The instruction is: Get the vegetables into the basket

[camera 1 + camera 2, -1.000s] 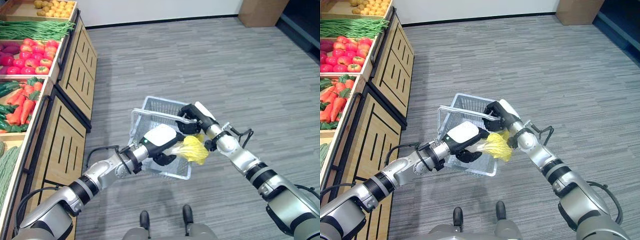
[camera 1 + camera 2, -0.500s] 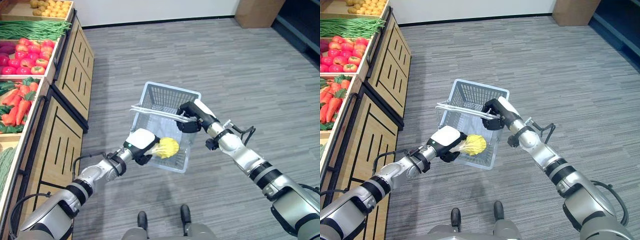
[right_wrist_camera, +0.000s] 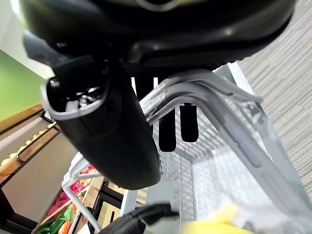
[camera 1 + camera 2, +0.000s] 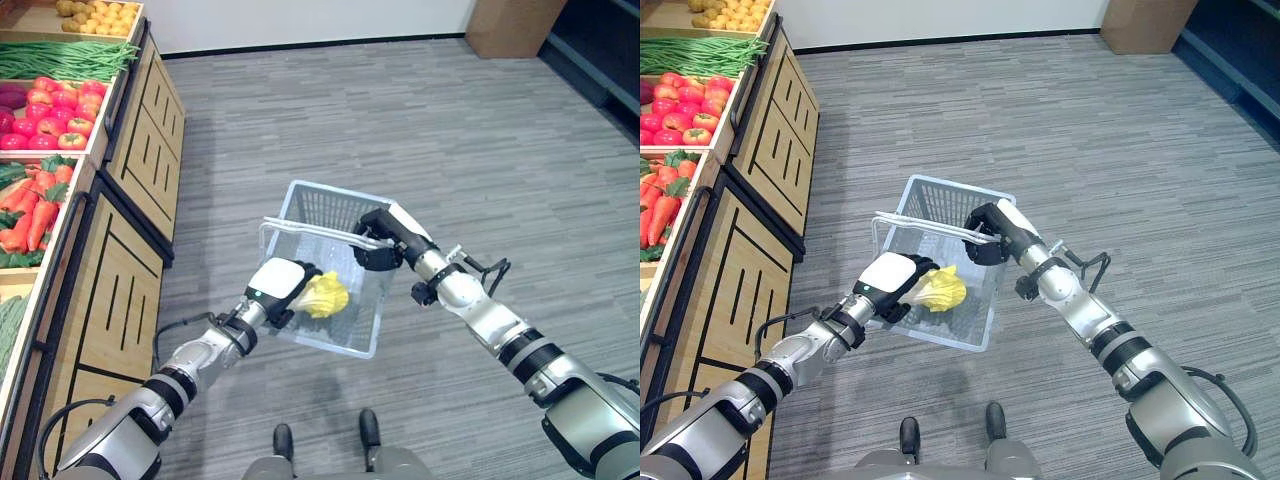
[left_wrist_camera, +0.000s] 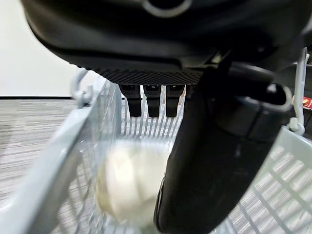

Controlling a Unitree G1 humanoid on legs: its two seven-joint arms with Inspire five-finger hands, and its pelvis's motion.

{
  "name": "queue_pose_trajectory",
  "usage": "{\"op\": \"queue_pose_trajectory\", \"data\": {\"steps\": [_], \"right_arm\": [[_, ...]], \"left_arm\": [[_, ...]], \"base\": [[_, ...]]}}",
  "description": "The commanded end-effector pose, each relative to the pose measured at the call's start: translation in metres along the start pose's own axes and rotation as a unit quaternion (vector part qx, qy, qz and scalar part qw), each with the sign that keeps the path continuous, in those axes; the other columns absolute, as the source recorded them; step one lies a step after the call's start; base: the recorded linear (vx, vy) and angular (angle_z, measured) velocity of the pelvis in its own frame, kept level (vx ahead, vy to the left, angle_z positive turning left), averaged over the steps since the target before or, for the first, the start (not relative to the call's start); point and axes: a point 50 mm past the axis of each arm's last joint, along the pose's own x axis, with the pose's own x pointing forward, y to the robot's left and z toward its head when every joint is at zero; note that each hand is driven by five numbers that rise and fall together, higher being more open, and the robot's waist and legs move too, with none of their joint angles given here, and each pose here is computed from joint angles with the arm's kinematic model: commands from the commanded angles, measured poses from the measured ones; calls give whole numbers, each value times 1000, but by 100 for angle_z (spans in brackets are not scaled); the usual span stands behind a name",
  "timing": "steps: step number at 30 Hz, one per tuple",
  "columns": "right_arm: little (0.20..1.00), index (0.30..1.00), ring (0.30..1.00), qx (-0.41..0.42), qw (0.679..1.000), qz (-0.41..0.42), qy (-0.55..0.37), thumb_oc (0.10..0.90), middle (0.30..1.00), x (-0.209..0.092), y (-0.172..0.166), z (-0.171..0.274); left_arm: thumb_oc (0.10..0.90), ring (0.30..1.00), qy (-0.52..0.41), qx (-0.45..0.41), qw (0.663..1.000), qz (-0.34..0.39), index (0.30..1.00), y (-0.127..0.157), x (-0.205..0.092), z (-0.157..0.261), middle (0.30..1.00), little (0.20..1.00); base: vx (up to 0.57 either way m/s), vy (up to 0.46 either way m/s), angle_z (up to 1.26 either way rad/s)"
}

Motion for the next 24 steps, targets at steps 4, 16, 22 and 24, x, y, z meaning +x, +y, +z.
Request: {"op": "queue_pose_trajectory", "data": {"steps": [4, 16, 22, 24], "right_arm": [[300, 300, 300, 95, 979, -110, -144, 400, 300, 10, -26, 51], [300, 300, 300, 45, 989, -138, 3, 400, 300, -12, -33, -16], [300, 300, 300, 30, 986, -144, 78, 400, 300, -27, -35, -50], [300, 300, 300, 21, 982, -148, 113, 400, 300, -37, -37, -66]], "left_arm": [[900, 1000, -35, -34, 994, 94, 1000, 29, 10, 10, 1000, 1000], [900, 1000, -144, -455, 874, 91, 1000, 67, -23, 53, 1000, 1000], [900, 1000, -178, -578, 795, 45, 1000, 73, -41, 57, 1000, 1000], [900, 1000, -184, -611, 769, 35, 1000, 74, -48, 57, 1000, 1000]], "base": [[0, 0, 0], [-2, 1, 4], [-5, 6, 3], [0, 0, 0]]}}
